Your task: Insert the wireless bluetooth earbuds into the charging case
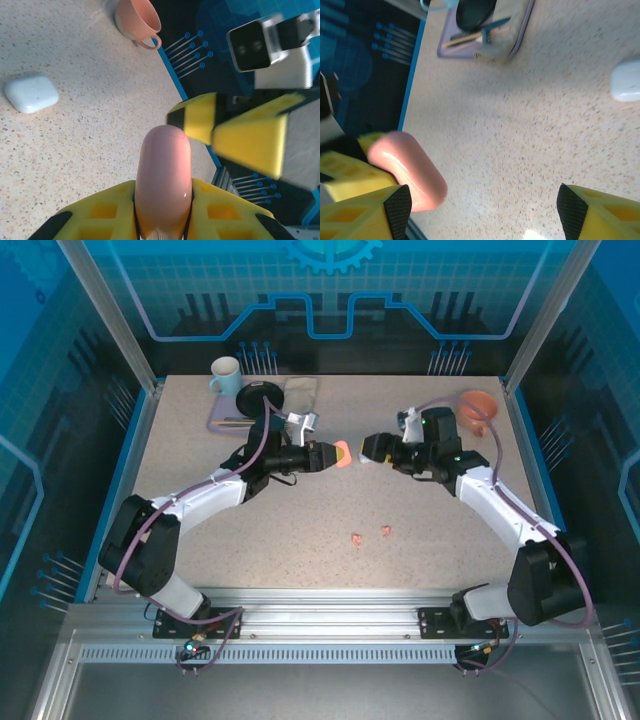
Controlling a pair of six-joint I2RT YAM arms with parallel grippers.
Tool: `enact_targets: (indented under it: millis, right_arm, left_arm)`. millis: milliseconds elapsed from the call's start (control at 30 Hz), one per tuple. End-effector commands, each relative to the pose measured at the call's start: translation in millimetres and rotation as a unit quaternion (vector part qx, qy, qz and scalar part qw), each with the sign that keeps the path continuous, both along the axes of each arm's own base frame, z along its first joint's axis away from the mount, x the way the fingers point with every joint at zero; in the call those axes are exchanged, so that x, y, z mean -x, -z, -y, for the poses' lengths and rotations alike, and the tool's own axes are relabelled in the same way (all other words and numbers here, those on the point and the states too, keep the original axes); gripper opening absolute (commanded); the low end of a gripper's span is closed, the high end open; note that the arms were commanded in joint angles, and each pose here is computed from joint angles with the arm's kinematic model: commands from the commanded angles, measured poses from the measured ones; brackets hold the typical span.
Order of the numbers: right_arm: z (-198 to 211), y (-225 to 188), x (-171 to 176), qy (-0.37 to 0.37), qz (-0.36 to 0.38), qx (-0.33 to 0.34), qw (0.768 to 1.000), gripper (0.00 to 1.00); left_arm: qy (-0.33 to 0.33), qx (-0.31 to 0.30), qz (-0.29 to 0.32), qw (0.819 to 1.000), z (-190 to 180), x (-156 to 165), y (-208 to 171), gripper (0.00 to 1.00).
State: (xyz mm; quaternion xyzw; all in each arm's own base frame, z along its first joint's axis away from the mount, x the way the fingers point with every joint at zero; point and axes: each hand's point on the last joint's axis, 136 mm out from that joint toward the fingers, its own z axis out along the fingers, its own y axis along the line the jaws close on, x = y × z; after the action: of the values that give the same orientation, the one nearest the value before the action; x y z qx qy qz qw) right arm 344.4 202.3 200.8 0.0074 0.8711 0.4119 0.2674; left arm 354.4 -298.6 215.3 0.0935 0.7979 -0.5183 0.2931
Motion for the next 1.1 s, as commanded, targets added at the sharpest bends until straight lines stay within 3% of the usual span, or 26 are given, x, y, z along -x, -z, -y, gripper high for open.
enact_targets:
  millis: [0,333,833,1067]
  right_arm:
    - [-25.1,-21.2,-0.1,-0.061,0.078,-0.023,0.995,0.79]
    - [-35.9,-0.7,-9.6,-0.069,0.054,-0.028,0.996,0.75]
    - [-44.3,21.8,11.7,-0.098,0.031,-0.023,0.994,0.71]
    - [-32.5,39.6,11.7,-0.078,0.015,-0.005,0.997,0.69]
  left_arm:
    - [0.035,-0.007,-0.004,0.999,2.0,12.4,-5.1,0.00]
    - [0.031,-0.010,-0.005,0.999,1.0,11.9,-7.3,0.00]
    - [0.032,-0.007,-0.001,0.999,5.6,2.1,-7.9,0.00]
    - [0.033,0.000,0.007,0.999,6.5,0.5,-15.6,0.00]
